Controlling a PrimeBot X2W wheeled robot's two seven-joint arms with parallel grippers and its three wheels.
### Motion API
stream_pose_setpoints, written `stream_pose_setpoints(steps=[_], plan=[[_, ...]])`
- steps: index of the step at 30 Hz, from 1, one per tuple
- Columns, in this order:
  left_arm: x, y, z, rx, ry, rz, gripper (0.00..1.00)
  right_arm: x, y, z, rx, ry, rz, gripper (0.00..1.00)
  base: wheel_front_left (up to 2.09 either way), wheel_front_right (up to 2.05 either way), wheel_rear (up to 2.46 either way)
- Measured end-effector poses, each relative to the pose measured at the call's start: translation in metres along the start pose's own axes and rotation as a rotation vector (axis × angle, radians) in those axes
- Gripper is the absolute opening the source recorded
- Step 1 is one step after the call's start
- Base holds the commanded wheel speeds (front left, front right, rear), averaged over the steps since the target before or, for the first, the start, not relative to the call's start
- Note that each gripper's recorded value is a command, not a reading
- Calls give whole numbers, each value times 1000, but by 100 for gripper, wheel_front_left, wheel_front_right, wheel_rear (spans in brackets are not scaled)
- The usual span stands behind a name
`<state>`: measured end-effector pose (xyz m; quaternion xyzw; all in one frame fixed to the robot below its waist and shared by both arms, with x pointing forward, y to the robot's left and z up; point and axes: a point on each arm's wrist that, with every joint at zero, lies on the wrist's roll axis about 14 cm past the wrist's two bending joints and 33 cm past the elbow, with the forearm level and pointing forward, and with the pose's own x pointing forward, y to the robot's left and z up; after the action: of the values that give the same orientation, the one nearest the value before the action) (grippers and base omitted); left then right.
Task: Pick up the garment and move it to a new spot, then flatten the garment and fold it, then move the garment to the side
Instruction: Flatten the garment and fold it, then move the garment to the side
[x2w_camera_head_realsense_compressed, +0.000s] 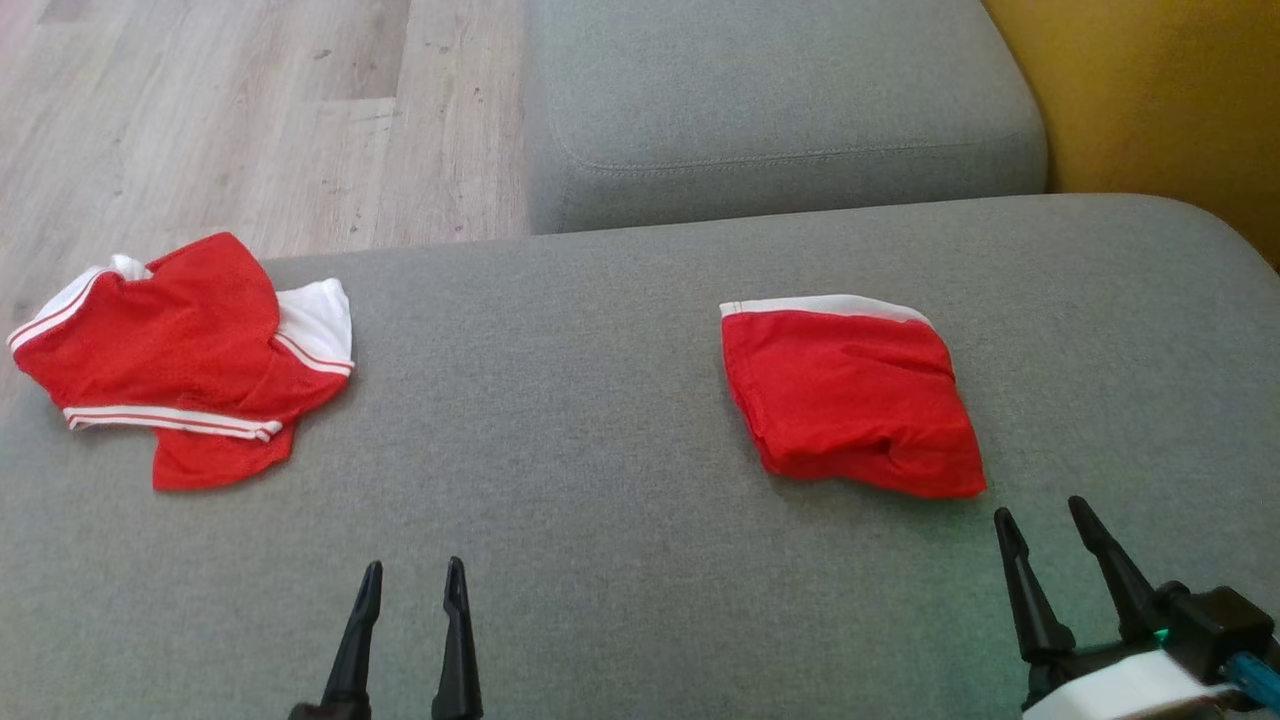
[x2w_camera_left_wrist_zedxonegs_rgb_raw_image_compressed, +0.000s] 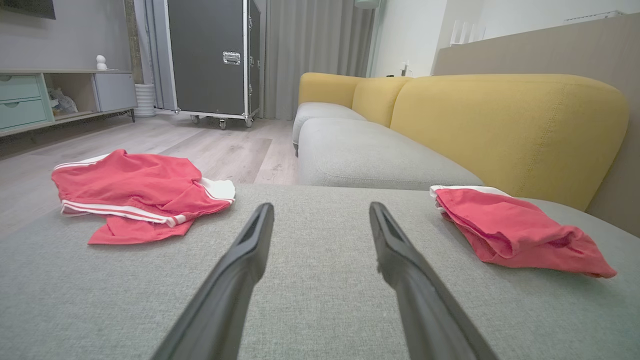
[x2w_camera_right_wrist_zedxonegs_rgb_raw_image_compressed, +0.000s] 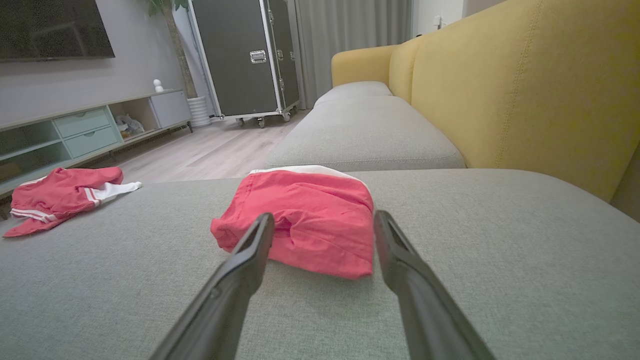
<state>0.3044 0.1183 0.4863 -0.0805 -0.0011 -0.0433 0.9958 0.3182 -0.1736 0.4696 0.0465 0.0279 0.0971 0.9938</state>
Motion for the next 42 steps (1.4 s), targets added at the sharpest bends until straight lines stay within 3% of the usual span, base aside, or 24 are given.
stream_pose_setpoints(steps=[15, 29, 33, 37, 42], plan=[[-1, 5, -3, -2, 11, 19, 100, 4, 4, -6, 3, 22, 17, 100, 0, 0, 0], [5, 5, -8, -12, 32, 31, 100, 13, -3, -36, 29, 131, 12, 100, 0, 0, 0], [11, 4, -9, -15, 39, 26, 100, 27, -13, -40, 41, 151, 2, 100, 0, 0, 0], [32, -2, -12, -12, 49, 5, 100, 84, -36, -29, 31, 184, 0, 100, 0, 0, 0], [43, -2, -17, -10, 62, 3, 100, 115, -58, -49, 91, 339, -49, 100, 0, 0, 0]])
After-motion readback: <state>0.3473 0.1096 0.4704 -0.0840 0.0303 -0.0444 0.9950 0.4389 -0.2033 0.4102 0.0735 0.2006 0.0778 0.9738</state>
